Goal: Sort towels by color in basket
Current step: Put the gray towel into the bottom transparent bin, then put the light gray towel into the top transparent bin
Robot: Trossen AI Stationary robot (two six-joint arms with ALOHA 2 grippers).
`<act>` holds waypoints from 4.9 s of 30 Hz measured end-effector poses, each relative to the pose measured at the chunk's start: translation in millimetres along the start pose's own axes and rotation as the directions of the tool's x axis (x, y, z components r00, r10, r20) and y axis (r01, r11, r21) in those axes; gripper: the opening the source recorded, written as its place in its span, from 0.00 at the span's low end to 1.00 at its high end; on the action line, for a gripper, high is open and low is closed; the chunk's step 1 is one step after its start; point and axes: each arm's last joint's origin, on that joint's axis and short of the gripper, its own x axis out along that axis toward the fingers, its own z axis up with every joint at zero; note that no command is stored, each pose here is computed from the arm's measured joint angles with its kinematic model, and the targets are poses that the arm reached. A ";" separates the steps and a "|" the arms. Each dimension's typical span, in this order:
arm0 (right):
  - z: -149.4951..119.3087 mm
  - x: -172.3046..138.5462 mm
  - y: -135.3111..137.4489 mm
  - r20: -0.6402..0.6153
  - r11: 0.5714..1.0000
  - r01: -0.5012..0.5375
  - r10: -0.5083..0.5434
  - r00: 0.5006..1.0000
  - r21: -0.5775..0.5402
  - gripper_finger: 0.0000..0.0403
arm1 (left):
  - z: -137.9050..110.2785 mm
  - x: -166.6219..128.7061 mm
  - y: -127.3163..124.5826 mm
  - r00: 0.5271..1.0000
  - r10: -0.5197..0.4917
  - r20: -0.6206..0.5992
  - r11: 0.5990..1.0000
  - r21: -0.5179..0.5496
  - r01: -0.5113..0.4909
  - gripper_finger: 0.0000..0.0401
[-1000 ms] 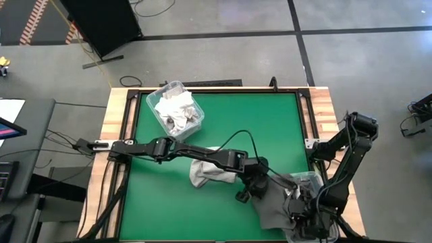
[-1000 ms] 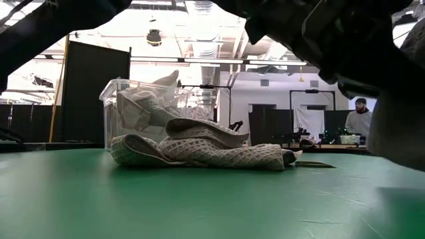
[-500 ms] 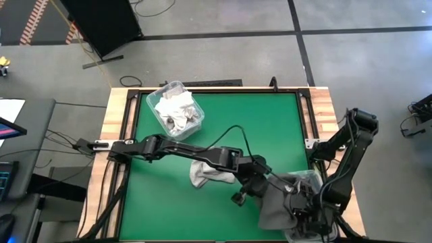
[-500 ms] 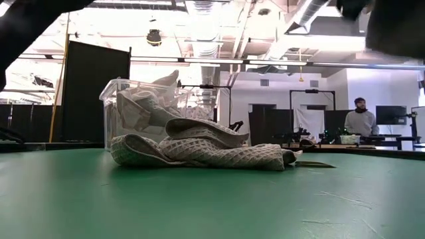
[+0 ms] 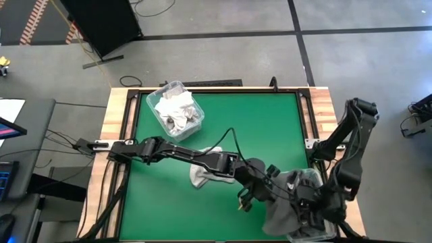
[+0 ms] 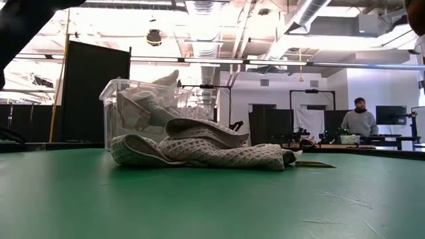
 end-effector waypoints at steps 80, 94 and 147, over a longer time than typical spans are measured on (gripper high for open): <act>26.8 -33.0 -32.4 0.331 0.899 0.298 -0.188 0.925 -0.322 0.06 | -51.2 35.6 18.2 0.974 0.118 0.191 0.992 -0.067 -0.107 0.10; -17.3 -48.2 -5.5 0.115 0.990 0.021 -0.005 0.993 -0.140 0.06 | -33.6 9.9 21.4 0.997 0.076 -0.012 0.994 -0.076 -0.077 0.42; -4.4 -37.0 7.4 -0.083 0.993 0.048 -0.040 0.996 0.106 0.66 | -193.2 -73.7 -62.6 0.525 -0.351 -0.775 0.900 -0.434 -0.038 0.46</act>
